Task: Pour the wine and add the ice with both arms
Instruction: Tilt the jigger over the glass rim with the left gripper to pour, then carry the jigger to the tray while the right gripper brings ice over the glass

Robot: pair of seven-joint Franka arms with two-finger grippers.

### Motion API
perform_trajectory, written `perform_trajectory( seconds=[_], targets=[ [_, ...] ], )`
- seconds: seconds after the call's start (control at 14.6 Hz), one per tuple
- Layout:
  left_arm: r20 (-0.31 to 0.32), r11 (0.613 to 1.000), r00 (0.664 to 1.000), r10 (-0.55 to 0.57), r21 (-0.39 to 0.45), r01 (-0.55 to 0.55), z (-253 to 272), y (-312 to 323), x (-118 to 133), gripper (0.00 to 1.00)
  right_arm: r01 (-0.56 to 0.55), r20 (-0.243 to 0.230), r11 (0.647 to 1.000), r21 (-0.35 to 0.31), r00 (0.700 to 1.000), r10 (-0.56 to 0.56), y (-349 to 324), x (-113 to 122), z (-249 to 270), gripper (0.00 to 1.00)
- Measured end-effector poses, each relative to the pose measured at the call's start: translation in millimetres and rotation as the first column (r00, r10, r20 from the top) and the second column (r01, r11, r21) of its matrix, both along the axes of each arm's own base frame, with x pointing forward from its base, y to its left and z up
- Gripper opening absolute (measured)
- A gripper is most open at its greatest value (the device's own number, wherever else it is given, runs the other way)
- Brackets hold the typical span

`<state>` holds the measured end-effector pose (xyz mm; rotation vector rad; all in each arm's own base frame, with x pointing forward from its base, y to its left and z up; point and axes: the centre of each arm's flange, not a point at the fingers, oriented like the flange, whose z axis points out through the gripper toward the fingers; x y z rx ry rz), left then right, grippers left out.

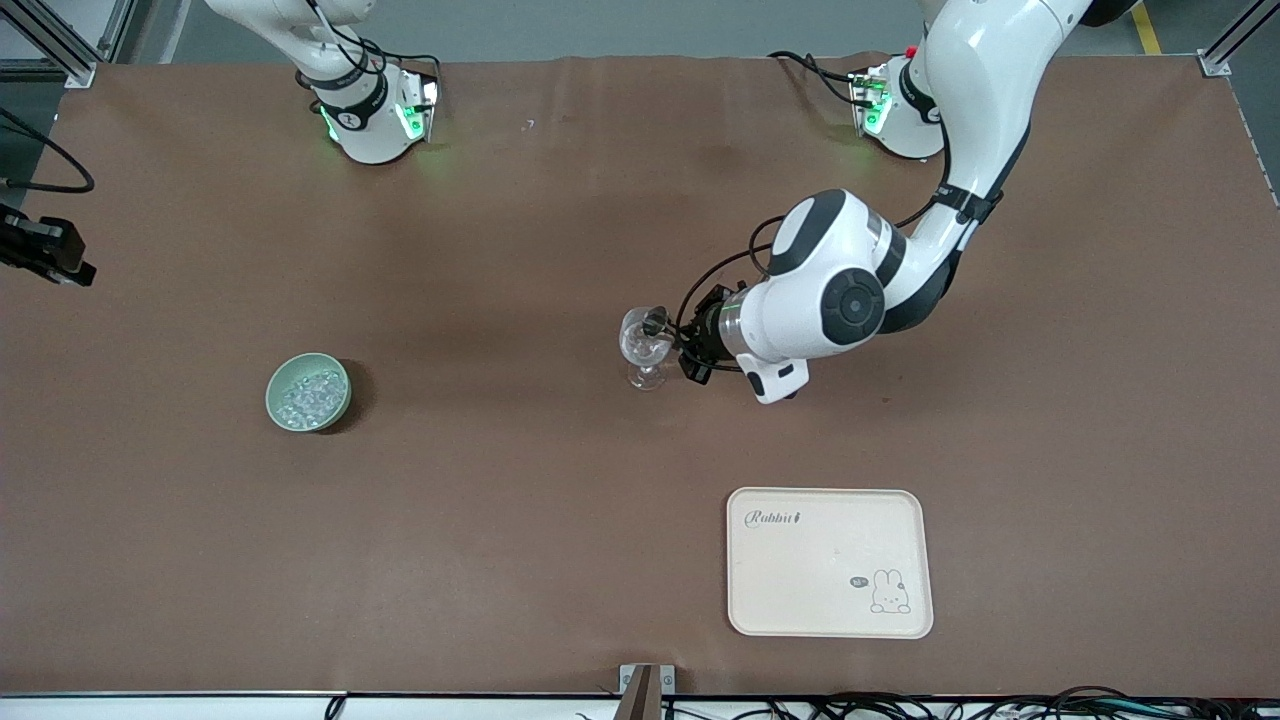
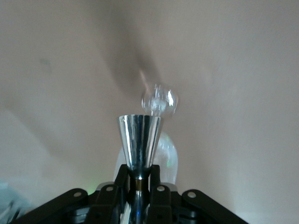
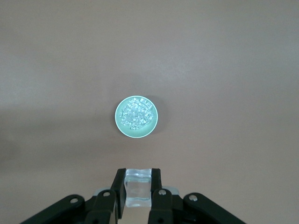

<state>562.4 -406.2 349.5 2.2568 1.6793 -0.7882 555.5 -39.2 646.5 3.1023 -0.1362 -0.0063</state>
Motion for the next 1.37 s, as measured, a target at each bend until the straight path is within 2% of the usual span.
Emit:
perform_trajectory(
  seconds=[0.14, 0.27, 0.55, 0.75, 0.96, 1.16, 1.37],
  targets=[
    [-0.035, 0.997, 0.999, 0.007, -0.082, -0.01, 0, 7, 5, 0.22, 0.0, -0.003, 1.0, 0.0, 1.0, 0.0, 0, 0, 0, 0.25],
    [-0.053, 0.992, 0.998, 0.028, -0.123, -0.034, 0, 23, 15, 0.22, -0.002, -0.007, 1.0, 0.001, 1.0, 0.002, 1, -1, -1, 0.25],
    [-0.089, 0.953, 0.982, 0.167, -0.239, -0.184, 4, 93, 63, 0.22, -0.033, -0.043, 0.999, 0.009, 0.999, 0.033, 37, -3, -4, 0.25],
    [-0.124, 0.889, 0.95, 0.288, -0.333, -0.313, -5, 158, 109, 0.21, -0.027, -0.046, 1.0, 0.006, 0.999, 0.027, 104, -8, -4, 0.25],
    [-0.133, 0.815, 0.923, 0.36, -0.436, -0.381, -39, 219, 146, 0.21, 0.013, -0.052, 1.0, 0.017, 0.999, -0.012, 189, -22, -9, 0.25],
    [-0.093, 0.742, 0.912, 0.4, -0.552, -0.381, -95, 281, 164, 0.21, 0.079, -0.072, 0.996, 0.042, 0.995, -0.076, 278, -32, -36, 0.25],
    [-0.086, 0.669, 0.878, 0.472, -0.614, -0.419, -141, 323, 172, 0.21, 0.128, -0.076, 0.99, 0.058, 0.989, -0.123, 361, -36, -80, 0.25]
  ],
)
